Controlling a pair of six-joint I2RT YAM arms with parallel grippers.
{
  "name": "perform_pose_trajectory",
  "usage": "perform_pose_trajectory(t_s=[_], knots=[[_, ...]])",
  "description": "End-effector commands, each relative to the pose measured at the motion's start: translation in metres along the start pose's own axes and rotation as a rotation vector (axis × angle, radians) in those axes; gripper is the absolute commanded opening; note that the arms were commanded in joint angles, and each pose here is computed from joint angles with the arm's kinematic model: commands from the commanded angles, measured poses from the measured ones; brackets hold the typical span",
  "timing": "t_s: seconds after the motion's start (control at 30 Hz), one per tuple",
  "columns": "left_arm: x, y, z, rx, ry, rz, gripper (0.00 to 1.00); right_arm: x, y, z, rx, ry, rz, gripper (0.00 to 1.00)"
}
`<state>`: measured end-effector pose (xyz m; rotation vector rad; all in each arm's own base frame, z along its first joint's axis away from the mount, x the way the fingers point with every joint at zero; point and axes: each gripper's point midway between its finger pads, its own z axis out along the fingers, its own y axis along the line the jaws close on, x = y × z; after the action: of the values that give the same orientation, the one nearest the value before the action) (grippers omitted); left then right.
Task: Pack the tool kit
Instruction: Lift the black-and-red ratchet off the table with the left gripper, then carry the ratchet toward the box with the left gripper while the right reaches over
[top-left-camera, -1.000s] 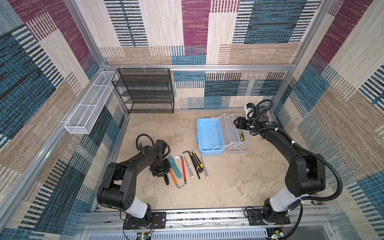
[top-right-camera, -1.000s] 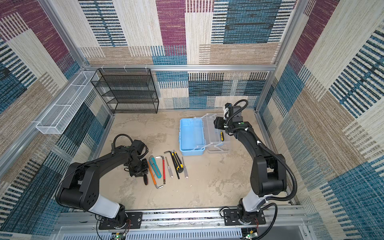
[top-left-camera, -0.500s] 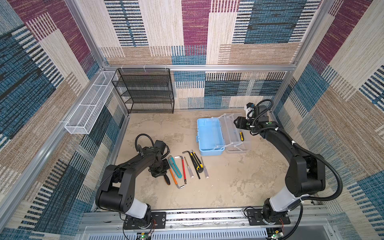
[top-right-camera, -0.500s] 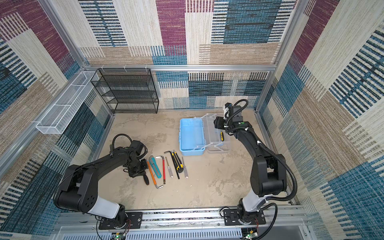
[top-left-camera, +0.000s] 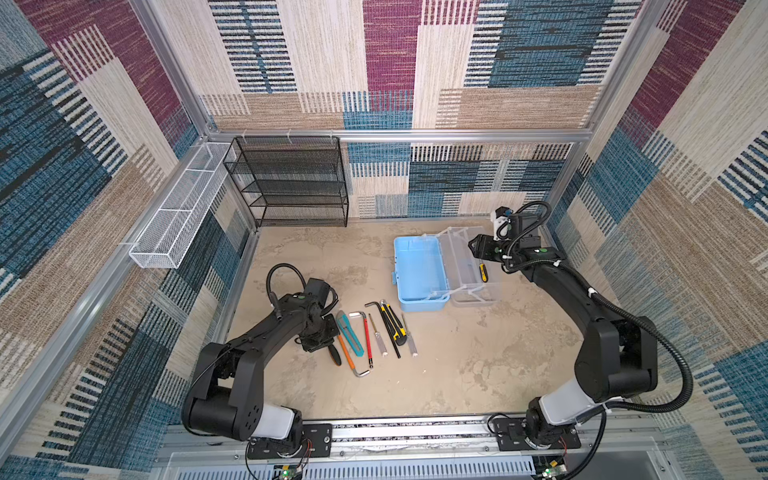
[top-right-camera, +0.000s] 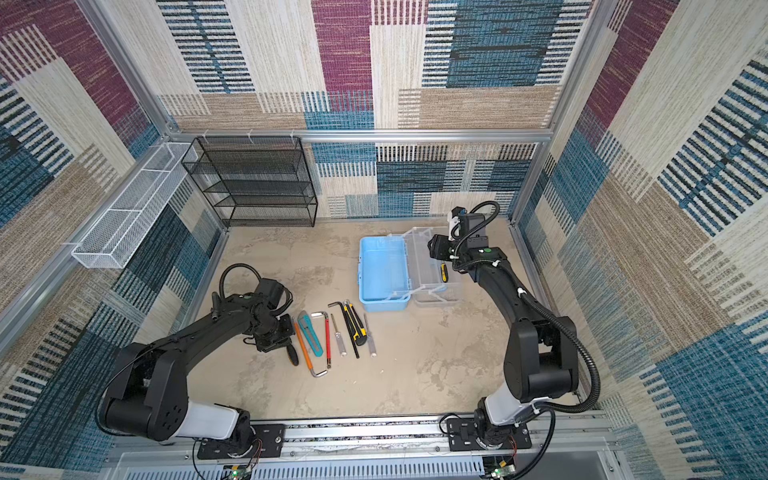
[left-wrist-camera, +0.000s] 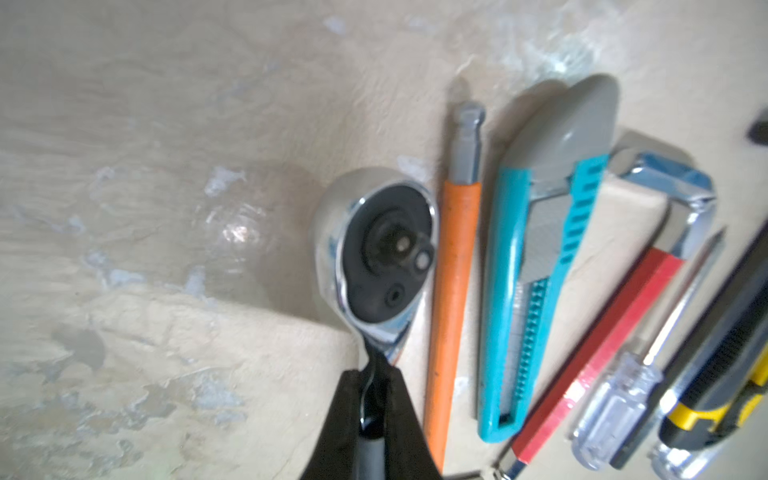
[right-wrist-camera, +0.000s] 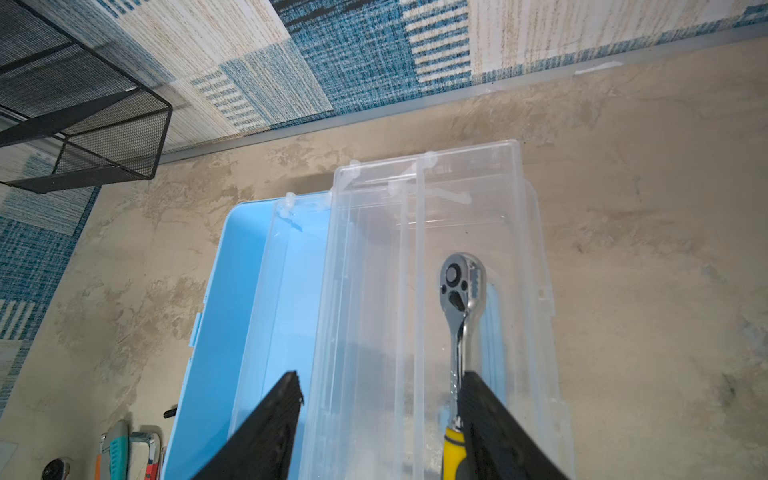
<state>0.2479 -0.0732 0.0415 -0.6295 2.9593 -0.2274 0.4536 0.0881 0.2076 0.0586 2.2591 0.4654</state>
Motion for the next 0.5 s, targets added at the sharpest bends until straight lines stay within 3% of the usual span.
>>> perform_pose_trajectory(t_s=[0.0,0.33,0.47], knots=[[0.0,-0.002,-0.005,0.012,-0.002,0.012,0.0,-0.01,0.007,-0.004,-0.028,-0.046,0.002,0.64],[-0.018,-0.033,-0.037,0.142,-0.068,0.015,0.0,-0.012,0.018,-0.01,-0.082,-0.063,0.008,0.62],[-0.016,-0.036,-0.035,0.148,-0.043,0.024,0.0,-0.008,0.019,-0.011,-0.088,-0.049,0.011,0.62]])
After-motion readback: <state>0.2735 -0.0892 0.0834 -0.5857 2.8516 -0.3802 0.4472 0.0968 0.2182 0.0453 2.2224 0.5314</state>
